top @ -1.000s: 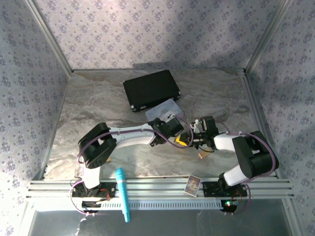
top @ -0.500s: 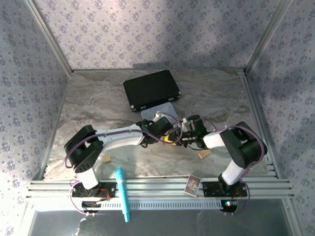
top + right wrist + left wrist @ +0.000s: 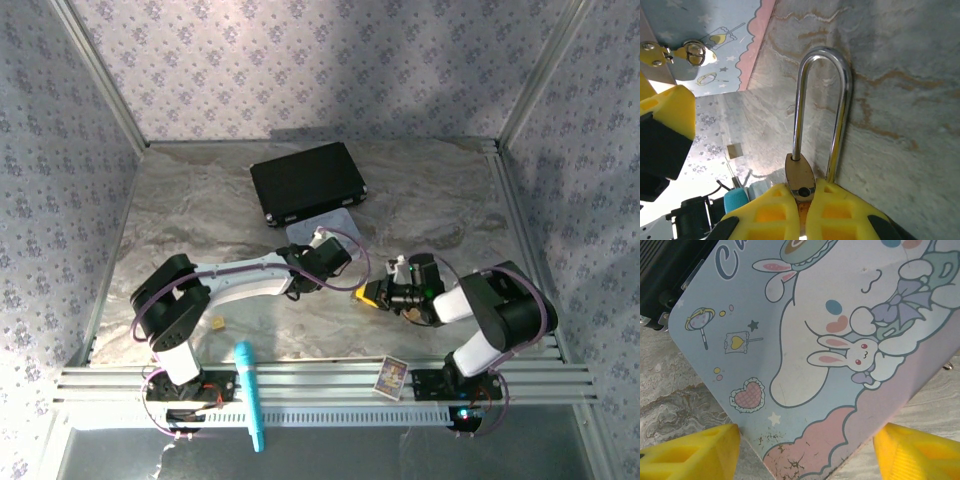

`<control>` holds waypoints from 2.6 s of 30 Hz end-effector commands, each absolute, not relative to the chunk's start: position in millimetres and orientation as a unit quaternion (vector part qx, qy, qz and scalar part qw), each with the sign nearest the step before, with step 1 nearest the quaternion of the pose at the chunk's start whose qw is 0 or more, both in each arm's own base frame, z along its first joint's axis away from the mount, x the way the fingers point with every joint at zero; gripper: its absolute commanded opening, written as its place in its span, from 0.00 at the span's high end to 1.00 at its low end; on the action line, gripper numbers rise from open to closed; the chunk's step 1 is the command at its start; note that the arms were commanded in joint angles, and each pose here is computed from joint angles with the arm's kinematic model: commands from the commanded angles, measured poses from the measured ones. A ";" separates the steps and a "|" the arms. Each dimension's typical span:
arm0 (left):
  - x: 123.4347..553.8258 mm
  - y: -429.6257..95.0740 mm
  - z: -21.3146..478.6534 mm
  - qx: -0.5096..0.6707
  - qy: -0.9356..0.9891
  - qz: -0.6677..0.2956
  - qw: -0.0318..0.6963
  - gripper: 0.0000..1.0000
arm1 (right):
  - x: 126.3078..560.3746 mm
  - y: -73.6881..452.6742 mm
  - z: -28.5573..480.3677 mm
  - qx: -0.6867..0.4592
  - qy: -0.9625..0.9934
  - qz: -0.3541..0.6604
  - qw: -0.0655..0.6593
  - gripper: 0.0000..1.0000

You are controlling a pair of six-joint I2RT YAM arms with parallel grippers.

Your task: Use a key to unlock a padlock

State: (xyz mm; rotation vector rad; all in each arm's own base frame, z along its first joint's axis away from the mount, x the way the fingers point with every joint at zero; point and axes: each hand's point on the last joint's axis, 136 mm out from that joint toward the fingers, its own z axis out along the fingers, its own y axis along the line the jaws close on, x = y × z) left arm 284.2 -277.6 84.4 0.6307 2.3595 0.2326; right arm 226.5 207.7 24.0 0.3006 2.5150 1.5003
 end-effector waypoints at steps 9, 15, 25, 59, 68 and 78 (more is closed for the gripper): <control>288.4 -282.8 93.2 0.232 0.906 0.082 0.343 0.23 | 185.6 168.7 -12.9 0.112 0.909 0.402 -0.005 0.72; 293.7 -267.7 99.6 0.215 0.903 0.130 0.349 0.23 | 188.9 147.1 -1.9 0.107 0.940 0.324 0.015 0.64; 305.0 -232.1 85.2 0.165 0.911 0.177 0.334 0.19 | 226.6 146.7 59.6 0.067 0.935 0.331 0.112 0.32; 354.5 36.7 144.6 -0.133 0.795 0.151 0.572 0.00 | 370.2 -50.8 109.0 0.094 0.816 -0.058 0.567 0.02; 388.3 21.8 111.6 -0.066 0.835 0.054 0.543 0.00 | 390.0 -19.1 79.7 0.013 0.841 -0.030 0.541 0.01; 395.3 27.4 92.7 -0.065 0.813 0.030 0.578 0.00 | 389.6 -18.8 79.9 0.011 0.841 -0.037 0.539 0.01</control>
